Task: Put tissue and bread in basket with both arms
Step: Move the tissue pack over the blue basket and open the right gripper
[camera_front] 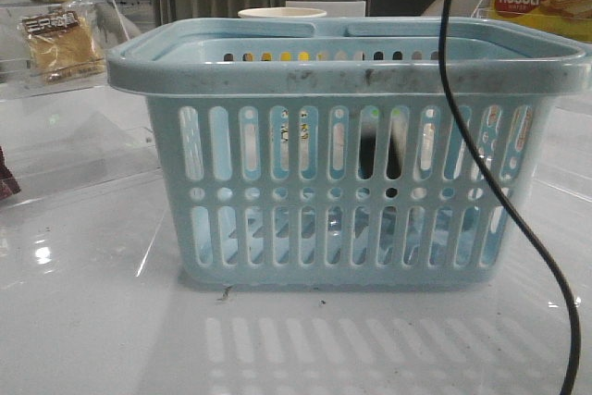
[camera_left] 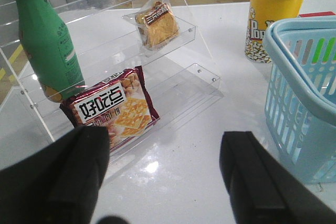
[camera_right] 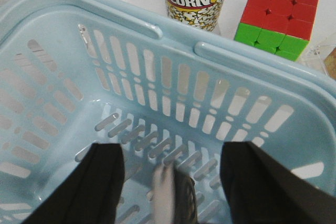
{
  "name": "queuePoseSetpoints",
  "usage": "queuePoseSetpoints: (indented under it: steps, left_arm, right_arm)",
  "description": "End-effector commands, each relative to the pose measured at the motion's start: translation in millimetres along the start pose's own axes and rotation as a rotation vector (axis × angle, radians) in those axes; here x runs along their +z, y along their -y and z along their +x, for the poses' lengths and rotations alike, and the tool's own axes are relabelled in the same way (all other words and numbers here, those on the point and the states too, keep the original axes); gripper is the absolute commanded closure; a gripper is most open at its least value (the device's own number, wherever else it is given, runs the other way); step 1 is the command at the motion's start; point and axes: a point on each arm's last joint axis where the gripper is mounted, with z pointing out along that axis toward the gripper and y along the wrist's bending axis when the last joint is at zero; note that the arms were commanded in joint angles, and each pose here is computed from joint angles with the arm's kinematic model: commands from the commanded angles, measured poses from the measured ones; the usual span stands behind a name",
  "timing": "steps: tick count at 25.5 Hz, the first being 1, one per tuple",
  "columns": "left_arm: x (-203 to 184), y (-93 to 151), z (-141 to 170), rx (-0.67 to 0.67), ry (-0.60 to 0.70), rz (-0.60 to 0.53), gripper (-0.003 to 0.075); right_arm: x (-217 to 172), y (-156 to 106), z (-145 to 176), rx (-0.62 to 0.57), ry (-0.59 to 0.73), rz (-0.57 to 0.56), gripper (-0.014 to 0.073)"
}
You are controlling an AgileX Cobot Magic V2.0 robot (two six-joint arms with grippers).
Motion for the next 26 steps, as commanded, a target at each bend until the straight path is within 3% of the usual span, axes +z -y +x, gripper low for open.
queuePoseSetpoints:
  steps: [1,12,19,26]
  left_arm:
    - [-1.2,-0.3,-14.5,-0.01,0.088,0.001,0.0214]
    - [-1.2,-0.3,-14.5,-0.01,0.088,0.001,0.0215]
    - [-1.2,-0.3,-14.5,-0.01,0.088,0.001,0.0214]
    - [-1.2,-0.3,-14.5,-0.01,0.088,0.001,0.0214]
  right_arm:
    - [-31.6,-1.9,-23.4,-0.009,0.163,-0.012,0.0074]
    - [-141.2,9.0,-8.4,-0.108,0.147,0.102,0.0074]
    - [-208.7,12.1,42.8,-0.082,0.206,0.081,0.0074]
    - [-221.2,15.2,97.8,-0.064,0.197,0.058,0.0074]
